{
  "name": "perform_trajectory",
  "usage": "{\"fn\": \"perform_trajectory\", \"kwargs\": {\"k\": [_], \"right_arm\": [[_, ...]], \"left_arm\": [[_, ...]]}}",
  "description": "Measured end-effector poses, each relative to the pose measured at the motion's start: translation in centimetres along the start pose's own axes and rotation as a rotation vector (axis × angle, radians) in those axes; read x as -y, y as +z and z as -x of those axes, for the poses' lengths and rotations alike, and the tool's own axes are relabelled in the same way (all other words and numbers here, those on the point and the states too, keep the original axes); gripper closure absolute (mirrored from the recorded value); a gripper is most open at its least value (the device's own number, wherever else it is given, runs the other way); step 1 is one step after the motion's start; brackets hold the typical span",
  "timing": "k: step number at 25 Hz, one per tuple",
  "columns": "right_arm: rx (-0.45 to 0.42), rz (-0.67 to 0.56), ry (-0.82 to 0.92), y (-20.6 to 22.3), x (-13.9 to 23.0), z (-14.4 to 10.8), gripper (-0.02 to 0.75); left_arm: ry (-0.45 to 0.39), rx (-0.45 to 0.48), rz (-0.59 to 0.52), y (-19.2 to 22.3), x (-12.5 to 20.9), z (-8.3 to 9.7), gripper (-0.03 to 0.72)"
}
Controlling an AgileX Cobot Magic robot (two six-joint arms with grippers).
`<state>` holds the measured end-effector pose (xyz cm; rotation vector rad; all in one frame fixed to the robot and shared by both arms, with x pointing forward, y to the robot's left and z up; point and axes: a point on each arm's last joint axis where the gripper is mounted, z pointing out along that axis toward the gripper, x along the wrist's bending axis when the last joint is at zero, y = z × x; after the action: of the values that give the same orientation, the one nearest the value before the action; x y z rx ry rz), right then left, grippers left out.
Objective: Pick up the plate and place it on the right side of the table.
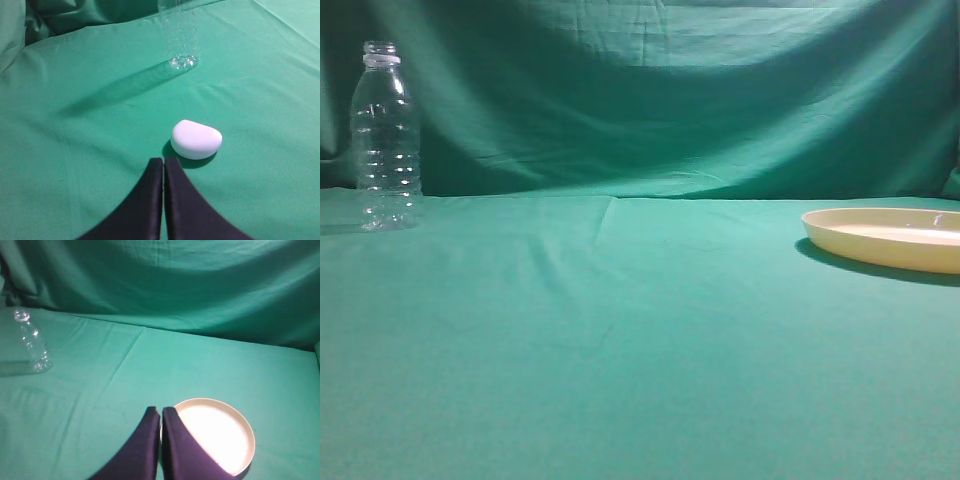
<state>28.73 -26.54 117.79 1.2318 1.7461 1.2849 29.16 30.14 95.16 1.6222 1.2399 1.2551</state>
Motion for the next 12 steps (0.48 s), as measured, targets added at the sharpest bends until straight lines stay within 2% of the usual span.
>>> {"fn": "perform_trajectory", "kwargs": {"k": [7, 9, 12], "right_arm": [[-0.029, -0.057, -0.029, -0.8, 1.2, -0.7, 0.738], [0.003, -0.053, -0.016, -0.2, 1.6, -0.2, 0.738], [0.104, -0.042, 0.057, 0.8, 2.9, 1.0, 0.738]], "left_arm": [[0.000, 0.000, 0.000, 0.0, 0.0, 0.0, 0.688], [0.000, 0.000, 0.000, 0.0, 0.0, 0.0, 0.688], [0.000, 0.000, 0.000, 0.0, 0.0, 0.0, 0.688]]}}
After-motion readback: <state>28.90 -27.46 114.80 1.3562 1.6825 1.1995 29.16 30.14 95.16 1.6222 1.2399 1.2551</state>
